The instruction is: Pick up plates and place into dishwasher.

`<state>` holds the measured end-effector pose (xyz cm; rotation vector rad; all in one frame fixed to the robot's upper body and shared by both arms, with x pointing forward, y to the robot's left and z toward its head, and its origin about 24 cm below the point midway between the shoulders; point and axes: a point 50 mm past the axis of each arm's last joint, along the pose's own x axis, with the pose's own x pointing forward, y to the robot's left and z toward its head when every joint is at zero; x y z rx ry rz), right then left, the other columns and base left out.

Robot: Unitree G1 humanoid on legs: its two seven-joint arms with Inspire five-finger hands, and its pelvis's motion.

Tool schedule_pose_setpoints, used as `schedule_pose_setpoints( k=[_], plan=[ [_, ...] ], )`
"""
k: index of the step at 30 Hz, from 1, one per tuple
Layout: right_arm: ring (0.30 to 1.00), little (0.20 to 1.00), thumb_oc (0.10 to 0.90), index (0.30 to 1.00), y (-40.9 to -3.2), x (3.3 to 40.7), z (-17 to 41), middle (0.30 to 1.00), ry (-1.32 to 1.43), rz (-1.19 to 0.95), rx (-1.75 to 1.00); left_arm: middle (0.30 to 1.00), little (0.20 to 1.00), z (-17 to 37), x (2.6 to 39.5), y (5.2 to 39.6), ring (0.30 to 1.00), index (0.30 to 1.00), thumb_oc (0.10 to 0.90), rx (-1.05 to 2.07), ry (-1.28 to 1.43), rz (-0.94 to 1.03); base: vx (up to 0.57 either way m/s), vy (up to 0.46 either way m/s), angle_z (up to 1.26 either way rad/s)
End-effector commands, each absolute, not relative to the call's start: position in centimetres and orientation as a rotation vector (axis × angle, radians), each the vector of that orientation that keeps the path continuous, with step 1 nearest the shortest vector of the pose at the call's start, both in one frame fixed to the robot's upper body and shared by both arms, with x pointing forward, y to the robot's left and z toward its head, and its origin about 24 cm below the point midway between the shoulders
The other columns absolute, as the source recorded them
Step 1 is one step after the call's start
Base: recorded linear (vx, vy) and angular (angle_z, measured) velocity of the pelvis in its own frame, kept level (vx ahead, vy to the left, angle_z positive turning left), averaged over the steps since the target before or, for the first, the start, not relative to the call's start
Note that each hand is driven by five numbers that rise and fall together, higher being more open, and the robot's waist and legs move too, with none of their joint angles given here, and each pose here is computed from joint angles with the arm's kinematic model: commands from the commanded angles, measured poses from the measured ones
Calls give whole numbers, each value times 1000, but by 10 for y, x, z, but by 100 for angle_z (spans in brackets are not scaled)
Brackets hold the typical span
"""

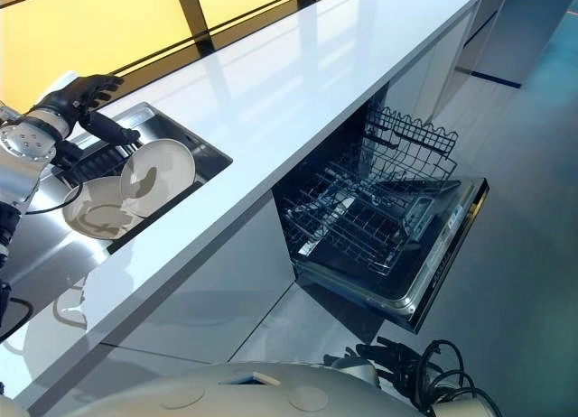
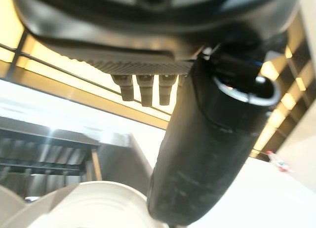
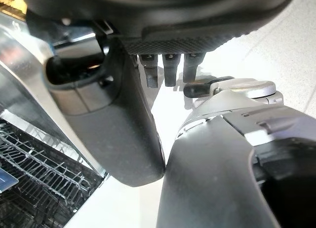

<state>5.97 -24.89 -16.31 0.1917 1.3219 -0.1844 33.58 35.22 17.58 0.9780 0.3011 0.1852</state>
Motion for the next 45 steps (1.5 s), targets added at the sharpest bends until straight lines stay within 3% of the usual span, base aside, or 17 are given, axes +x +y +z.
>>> schedule_pose_setpoints(
  k=[1, 21, 43, 44, 45],
  plan=[
    [900, 900, 800, 900, -268, 39, -160, 900, 1387, -190, 119, 900, 900, 273, 334, 367, 900, 900, 800, 1006, 37, 420, 61, 111, -7],
    [900, 900, 800, 900, -286, 36, -153, 900, 1372, -167, 61, 900, 900, 209, 320, 403, 900, 900, 800, 710, 253, 490, 59, 90, -8],
    [900, 900, 800, 900, -293, 30, -149, 900, 1363, -137, 27, 900, 900, 175, 316, 398, 900, 900, 800, 232, 142, 398, 15, 42, -5],
    [900, 900, 800, 900, -294, 29, -149, 900, 1367, -134, 24, 818, 804, 174, 317, 397, 818, 818, 704, 176, 131, 371, 0, 0, 0],
    [900, 900, 800, 900, -294, 29, -149, 900, 1367, -133, 22, 585, 532, 173, 317, 396, 585, 585, 432, 137, 125, 357, 0, 0, 0]
  ],
)
